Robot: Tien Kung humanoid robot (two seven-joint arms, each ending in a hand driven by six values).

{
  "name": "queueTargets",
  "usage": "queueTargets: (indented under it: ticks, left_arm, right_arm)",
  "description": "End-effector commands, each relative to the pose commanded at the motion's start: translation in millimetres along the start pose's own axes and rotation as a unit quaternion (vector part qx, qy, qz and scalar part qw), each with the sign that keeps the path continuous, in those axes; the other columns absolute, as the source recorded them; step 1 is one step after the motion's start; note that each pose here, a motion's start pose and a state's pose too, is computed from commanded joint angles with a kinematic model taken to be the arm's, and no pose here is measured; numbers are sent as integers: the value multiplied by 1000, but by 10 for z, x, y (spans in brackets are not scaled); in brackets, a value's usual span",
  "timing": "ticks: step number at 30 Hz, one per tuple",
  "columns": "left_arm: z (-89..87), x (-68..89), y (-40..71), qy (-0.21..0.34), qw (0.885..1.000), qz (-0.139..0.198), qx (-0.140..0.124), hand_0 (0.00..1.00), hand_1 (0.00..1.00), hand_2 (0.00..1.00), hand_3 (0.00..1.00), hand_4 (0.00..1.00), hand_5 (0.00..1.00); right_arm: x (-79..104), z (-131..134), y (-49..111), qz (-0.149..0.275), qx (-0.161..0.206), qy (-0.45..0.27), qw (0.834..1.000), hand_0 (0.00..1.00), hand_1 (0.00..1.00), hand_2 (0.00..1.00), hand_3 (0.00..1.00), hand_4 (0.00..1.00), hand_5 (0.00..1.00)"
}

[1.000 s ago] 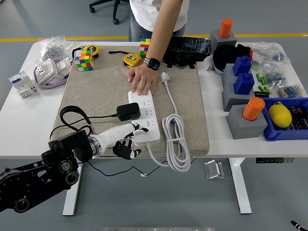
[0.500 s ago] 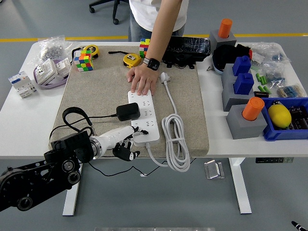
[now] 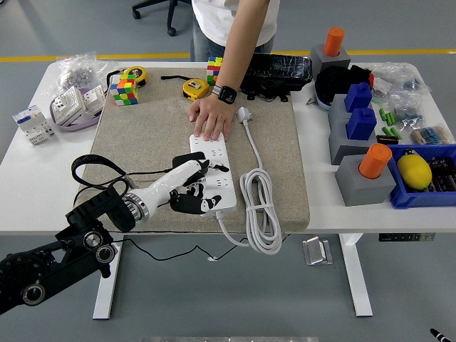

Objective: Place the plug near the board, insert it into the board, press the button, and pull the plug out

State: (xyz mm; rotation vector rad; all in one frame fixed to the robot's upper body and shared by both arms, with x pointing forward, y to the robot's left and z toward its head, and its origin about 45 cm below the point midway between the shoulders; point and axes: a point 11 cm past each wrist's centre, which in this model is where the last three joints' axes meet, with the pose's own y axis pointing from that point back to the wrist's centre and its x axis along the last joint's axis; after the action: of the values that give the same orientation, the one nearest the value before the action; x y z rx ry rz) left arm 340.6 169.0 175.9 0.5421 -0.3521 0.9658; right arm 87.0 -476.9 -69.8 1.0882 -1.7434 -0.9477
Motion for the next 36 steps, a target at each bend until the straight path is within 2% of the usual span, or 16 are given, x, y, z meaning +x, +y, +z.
queueTargets:
  ticks: [4, 6, 24, 27, 29, 30, 35, 36]
  left_arm:
    - [-27, 99, 12, 69, 996, 53, -24, 273, 323, 460, 521, 795, 237]
    - [-31, 121, 16, 83, 994, 62, -29, 288, 345, 473, 522, 794, 259]
    - [-29, 137, 16, 79, 995, 59, -26, 277, 336, 467, 535, 785, 265]
    - [-12, 119, 13, 61, 997, 45, -22, 277, 336, 467, 535, 785, 265]
    - [3, 84, 10, 27, 999, 18, -9, 277, 336, 467, 535, 785, 265]
    - [11, 59, 13, 5, 1000, 1, 0, 229, 121, 237, 656, 795, 245]
    - [-20, -31, 29, -73, 995, -52, 42, 229, 121, 237, 656, 795, 245]
    - [-28, -41, 30, -84, 994, -57, 48, 131, 44, 142, 824, 796, 164]
  right_arm:
    - [-3, 6, -1, 0, -1, 0, 1000, 614, 666, 638, 566, 983, 586]
    - [-2, 12, -1, 0, -1, -1, 1000, 615, 666, 638, 566, 983, 585]
    - [-1, 13, 0, 0, -1, -2, 1000, 614, 666, 638, 566, 983, 587]
    - [-2, 7, 0, 0, -1, -1, 1000, 614, 666, 638, 566, 983, 587]
    - [-3, 10, 0, 0, -1, -1, 1000, 614, 666, 638, 566, 983, 587]
    - [-3, 11, 0, 0, -1, 0, 1000, 614, 666, 639, 565, 982, 586]
    - [0, -2, -1, 0, 0, 1, 1000, 614, 666, 639, 565, 982, 586]
    - [0, -5, -1, 0, 0, 2, 1000, 616, 666, 638, 566, 982, 585]
